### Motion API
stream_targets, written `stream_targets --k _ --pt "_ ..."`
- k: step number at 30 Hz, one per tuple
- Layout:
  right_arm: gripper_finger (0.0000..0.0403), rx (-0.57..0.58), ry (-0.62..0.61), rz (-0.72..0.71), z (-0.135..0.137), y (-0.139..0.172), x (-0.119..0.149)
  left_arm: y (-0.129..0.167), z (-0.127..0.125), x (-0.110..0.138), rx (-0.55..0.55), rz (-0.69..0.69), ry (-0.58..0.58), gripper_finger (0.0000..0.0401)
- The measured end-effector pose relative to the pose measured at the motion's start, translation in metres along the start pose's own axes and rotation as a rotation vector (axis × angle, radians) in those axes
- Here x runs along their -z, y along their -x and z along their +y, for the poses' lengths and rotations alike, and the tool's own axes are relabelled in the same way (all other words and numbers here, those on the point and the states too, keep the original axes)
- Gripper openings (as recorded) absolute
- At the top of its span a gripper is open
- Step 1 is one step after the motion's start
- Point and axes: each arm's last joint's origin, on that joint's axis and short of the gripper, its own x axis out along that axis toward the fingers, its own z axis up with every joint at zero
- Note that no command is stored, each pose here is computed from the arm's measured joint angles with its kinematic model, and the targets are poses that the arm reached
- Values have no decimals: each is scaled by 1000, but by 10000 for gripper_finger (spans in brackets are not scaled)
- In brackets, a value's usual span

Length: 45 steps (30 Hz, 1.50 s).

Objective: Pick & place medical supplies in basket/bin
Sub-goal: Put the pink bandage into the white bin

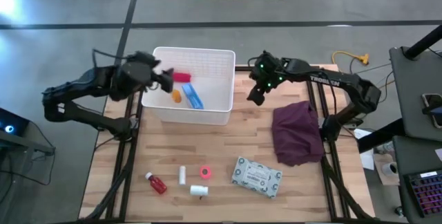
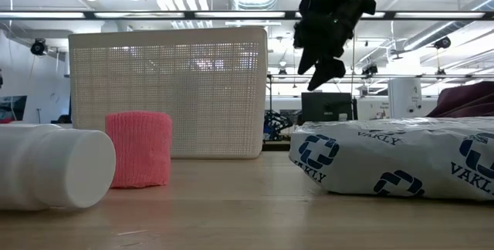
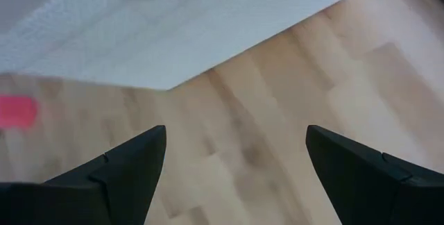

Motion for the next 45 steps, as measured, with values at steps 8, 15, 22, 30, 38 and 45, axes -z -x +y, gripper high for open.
stream_targets --k 8,15,22,30,38,45 --pt "336 -42 105 66 11 -3 7 -25 -13 26 369 306 19 281" --pt "334 -104 250 232 58 -6 35 -9 -41 58 500 449 67 281" --pt "334 -139 367 250 112 -21 64 23 -71 93 621 596 25 281" --pt "334 -201 436 53 168 -35 85 47 -113 154 663 721 -243 281" --pt "334 -100 239 -41 189 -32 93 28 -150 219 705 705 -392 281" --pt "334 -122 158 -48 200 -20 91 13 -155 252 788 607 -402 281"
